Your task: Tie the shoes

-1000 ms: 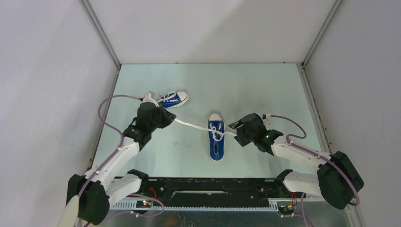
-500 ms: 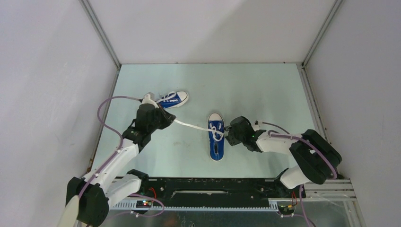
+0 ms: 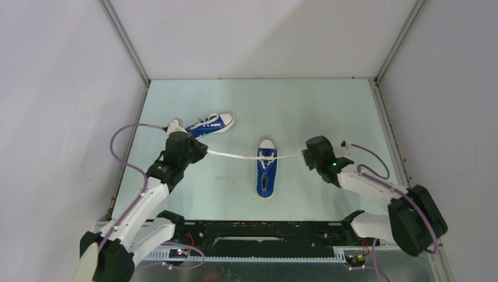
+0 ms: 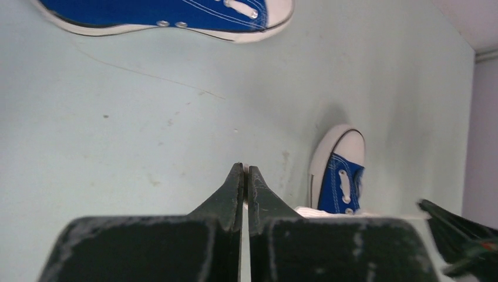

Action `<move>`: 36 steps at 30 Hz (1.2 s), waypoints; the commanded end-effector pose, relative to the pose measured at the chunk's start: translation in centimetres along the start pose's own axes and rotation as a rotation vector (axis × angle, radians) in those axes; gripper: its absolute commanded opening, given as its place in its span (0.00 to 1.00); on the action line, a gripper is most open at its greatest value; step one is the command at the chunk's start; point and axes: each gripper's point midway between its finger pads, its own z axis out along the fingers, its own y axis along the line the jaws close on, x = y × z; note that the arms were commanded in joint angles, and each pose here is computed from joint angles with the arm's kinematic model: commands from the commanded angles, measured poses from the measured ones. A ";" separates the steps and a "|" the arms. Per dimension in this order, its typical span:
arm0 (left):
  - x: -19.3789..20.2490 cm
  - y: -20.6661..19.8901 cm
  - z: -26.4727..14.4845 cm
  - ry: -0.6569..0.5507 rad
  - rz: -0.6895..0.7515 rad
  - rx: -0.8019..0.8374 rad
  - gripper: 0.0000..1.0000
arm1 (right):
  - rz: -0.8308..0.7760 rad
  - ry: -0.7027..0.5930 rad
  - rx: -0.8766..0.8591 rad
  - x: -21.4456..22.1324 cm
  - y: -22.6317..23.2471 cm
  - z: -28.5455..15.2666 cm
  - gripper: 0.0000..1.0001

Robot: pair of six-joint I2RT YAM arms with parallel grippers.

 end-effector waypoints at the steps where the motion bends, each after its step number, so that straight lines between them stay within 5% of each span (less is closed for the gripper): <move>1: -2.4 3.4 -0.8 -0.124 -0.015 -0.164 0.00 | -0.123 -0.236 0.037 -7.4 -0.4 -1.8 0.00; 9: -3.7 6.0 -1.6 -0.177 -0.026 -0.268 0.00 | -0.161 -0.380 0.129 -13.6 -3.1 -4.1 0.00; 19: -4.2 11.0 -4.1 -0.296 -0.123 -0.509 0.00 | -0.416 -0.367 0.157 -13.3 -4.0 -3.9 0.00; 27: -1.6 13.3 -2.5 -0.153 -0.130 -0.647 0.00 | -0.685 -0.299 0.132 -12.1 -3.4 -2.5 0.00; 30: -0.6 9.0 0.2 -0.016 -0.010 -0.394 0.00 | -0.859 -0.157 -0.002 -9.3 -1.6 -2.2 0.12; 31: 0.0 7.9 0.5 0.020 0.075 -0.316 0.04 | -0.943 -0.132 -0.052 -8.9 -0.8 -2.4 0.22; 33: 0.5 4.0 0.7 0.031 0.160 -0.113 0.34 | -1.053 -0.010 -0.200 -6.5 0.5 -3.3 0.36; 34: 0.0 2.7 0.2 0.000 0.179 -0.063 0.58 | -1.109 0.055 -0.292 -5.1 1.2 -4.1 0.41; 36: 0.0 0.7 -0.6 -0.024 0.245 0.009 0.72 | -1.175 0.113 -0.412 -3.7 2.2 -5.5 0.50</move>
